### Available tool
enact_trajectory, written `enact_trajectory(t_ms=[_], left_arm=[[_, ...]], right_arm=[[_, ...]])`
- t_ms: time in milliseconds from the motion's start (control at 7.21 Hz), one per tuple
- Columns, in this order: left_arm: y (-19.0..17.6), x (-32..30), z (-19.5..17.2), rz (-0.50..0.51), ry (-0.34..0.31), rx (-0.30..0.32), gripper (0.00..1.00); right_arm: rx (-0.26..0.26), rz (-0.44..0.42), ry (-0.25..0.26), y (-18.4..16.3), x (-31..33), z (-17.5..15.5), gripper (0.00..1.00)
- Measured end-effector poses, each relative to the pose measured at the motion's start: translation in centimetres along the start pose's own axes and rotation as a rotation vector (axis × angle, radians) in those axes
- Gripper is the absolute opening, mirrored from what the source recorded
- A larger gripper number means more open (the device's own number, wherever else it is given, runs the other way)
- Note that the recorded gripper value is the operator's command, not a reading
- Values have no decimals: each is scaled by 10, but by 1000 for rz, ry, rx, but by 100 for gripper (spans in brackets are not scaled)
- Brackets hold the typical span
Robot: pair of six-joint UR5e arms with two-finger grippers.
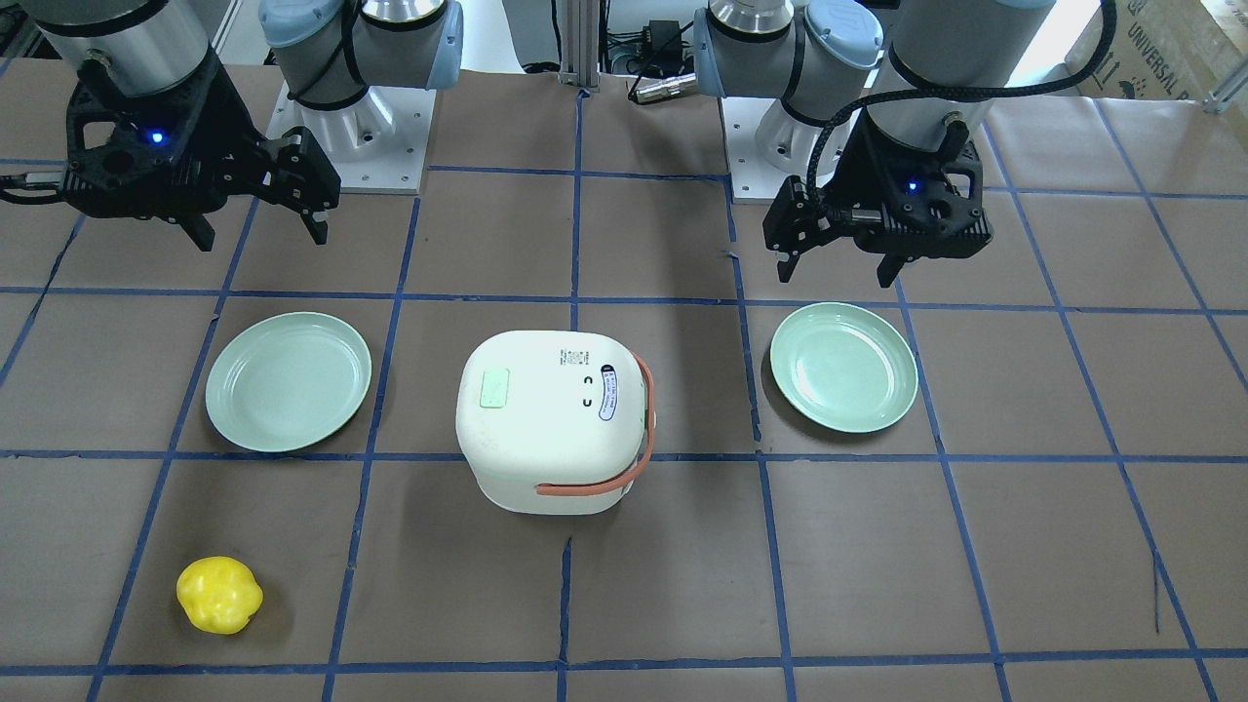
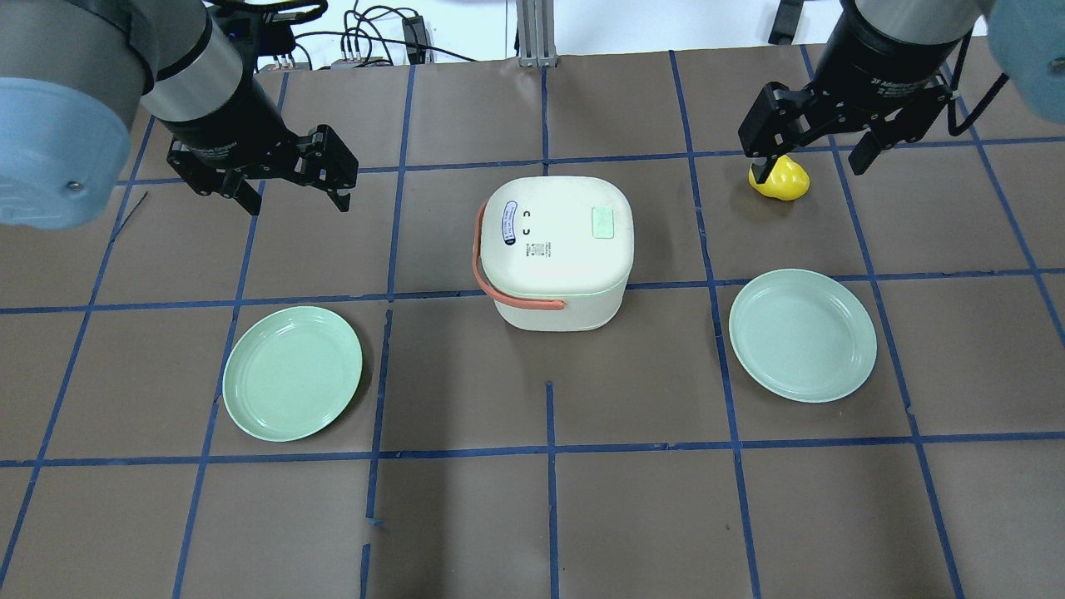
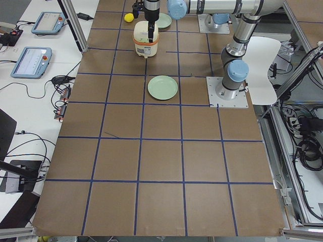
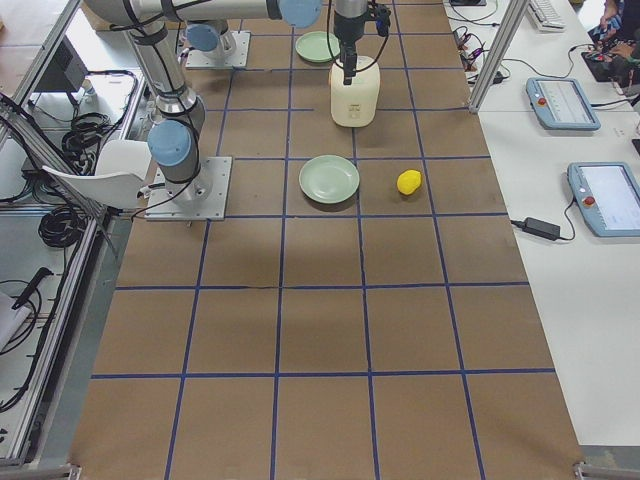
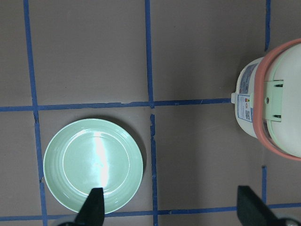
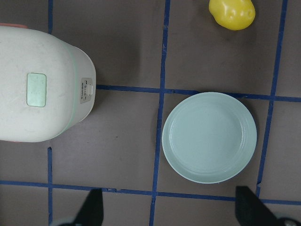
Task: Press rice cooker button
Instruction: 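Move the right gripper over the green button on the rice cooker lid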
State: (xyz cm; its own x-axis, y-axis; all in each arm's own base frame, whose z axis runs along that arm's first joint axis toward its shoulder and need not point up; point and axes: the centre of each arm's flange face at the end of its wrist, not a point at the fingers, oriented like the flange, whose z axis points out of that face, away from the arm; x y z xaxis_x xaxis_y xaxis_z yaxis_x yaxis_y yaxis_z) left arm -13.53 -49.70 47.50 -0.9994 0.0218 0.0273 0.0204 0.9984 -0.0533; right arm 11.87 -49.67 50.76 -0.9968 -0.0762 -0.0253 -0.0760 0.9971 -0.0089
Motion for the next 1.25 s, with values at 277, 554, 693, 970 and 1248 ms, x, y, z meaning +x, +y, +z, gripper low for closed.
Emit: enact_trajectory(t_ms=[277,554,693,970,1248], left_arm=[[0,0,0,0,0,0,100],[0,0,0,0,0,0,100],[0,0,0,0,0,0,100],[0,0,0,0,1,0,100],[0,0,0,-1,1,0,100]], right_arm=[[4,-1,0,0,0,-1,100],[24,12,-6,-5,-7,-3,95],[34,33,-31,-7,-21,-3,94],[36,61,-81,-17,-69,6,67],[45,44,-95,-39,-117,34,18]])
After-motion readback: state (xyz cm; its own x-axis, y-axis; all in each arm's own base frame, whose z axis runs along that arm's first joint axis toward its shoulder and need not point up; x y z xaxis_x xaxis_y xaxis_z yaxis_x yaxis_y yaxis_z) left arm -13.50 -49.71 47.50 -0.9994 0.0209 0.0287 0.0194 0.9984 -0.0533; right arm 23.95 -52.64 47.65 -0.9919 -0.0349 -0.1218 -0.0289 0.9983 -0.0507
